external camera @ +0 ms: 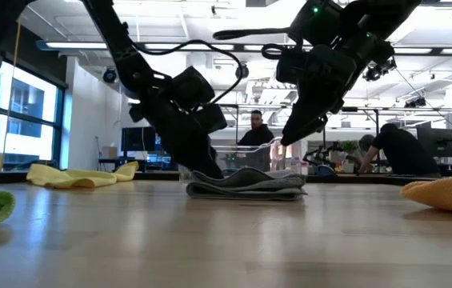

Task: Fold microfiber towels
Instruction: Put the gray towel into the transparent bin

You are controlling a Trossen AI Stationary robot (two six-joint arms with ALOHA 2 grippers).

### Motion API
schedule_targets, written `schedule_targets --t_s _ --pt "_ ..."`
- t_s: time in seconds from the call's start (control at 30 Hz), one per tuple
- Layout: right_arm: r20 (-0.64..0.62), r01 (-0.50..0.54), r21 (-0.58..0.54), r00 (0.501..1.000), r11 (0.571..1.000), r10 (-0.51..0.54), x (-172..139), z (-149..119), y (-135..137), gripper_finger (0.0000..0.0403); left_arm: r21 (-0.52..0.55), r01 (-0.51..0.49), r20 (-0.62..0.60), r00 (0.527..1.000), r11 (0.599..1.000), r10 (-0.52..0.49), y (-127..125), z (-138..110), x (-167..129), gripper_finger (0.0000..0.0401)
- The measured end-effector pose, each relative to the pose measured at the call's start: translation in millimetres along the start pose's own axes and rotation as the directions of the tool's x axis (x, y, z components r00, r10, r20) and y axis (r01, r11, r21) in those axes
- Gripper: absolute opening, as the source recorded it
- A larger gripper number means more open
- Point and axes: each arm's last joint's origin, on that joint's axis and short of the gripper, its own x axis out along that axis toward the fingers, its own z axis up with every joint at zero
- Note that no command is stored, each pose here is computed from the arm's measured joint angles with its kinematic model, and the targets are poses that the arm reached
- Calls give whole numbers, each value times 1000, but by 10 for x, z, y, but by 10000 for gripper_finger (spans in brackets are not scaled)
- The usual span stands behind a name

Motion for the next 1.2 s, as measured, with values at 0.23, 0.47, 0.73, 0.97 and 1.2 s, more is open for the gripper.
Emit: schedule_targets --t_s 0.23,0.47,0.73,0.97,1.2 --pt "11 37 58 999 998 -38 -14 17 -82 189 145 -4 -26 1000 989 7 -94 19 -5 60" --pt "34 75 106 996 992 -79 -64 57 -309 242 299 -143 30 990 943 141 -234 237 -166 17" --pt "54 -17 52 998 998 14 54 71 -589 259 366 -222 91 975 904 202 -382 404 -307 4" --pt "27 -42 -24 999 999 43 218 14 -659 256 365 -251 84 968 897 237 -370 410 -341 6" --pt "49 -60 -31 997 998 61 199 35 -696 156 331 -284 56 958 900 281 -270 388 -435 6"
